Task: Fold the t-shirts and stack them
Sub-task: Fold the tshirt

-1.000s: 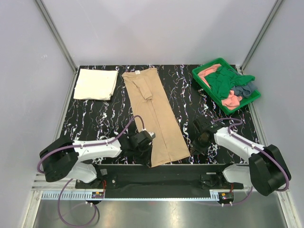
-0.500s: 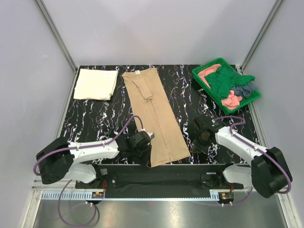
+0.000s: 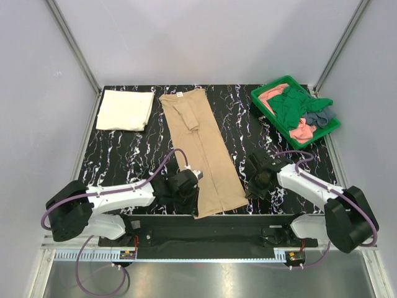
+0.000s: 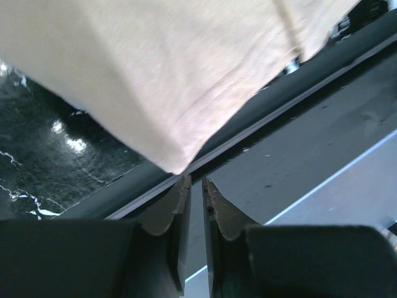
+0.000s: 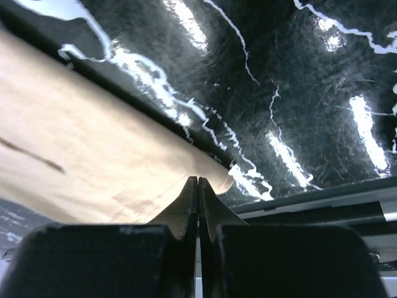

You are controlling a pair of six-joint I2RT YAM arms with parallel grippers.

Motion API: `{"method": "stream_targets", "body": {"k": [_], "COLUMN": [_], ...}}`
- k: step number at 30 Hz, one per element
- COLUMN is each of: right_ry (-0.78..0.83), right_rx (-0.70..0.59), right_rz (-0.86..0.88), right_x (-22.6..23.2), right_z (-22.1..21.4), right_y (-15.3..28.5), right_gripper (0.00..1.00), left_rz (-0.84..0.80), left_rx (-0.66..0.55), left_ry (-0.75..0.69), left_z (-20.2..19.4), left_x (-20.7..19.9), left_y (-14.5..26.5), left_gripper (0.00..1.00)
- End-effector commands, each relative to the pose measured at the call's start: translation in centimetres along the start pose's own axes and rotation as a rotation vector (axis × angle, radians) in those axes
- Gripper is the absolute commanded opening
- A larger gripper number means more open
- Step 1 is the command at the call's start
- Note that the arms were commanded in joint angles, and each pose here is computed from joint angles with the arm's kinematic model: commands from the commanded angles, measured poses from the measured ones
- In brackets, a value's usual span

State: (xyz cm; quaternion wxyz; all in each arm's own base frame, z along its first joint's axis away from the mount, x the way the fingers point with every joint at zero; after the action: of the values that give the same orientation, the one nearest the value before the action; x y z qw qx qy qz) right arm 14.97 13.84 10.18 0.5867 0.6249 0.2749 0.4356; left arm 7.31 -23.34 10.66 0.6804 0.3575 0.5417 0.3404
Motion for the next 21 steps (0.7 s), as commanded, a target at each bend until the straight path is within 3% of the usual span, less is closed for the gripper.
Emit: {"method": "stream_targets", "body": {"k": [1,8,16,19,21], "right_ry": [-0.008,0.002,-0.001,0.001,0.03], "right_rx": [0.034,0.044,0.057,0.041,0.038], "right_rz": [-0.012,-0.081,-0.099,-0.064,-0.007], "right_x": [0.2,-0.3,-0.2,0.3,1.2], "right_z": [-0.4,-0.3,-0.5,-0.4,-0.2], "right_y": [-1.4,-2.9,-2.8,-1.5,-0.5], "right_gripper": [0.0,0.0,0.0,0.0,0.0], "left_rz": [0.008,0.087,0.016,0.002,0.078], "left_rx": [-0.013,0.006,-0.066,-0.189,-0.3], "left_ry": [0.002,0.038,0.049,-0.004,0.002], "left_z": [-0.5,-1.6,-1.5,0.4,1.8], "left_x": [0.7,3.1,2.0,0.5,1.1], "left_y": [-0.9,-2.2,1.4,4.2,5.9], "left_gripper": [0.17,0.17,0.17,0.18,0.18]}}
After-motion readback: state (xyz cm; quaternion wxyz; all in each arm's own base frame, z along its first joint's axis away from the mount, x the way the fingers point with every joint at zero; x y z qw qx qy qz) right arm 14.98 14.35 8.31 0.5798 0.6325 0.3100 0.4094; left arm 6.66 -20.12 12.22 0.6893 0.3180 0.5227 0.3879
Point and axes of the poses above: each gripper's point midway between its finger pads, its own y axis back along the fingers, its own x axis along the line the jaws close on, z = x × y, the point moved 7 cm from there along y, back along the fingers, and after that the axes turned 8 degrees about y, right-handed, at the moved point
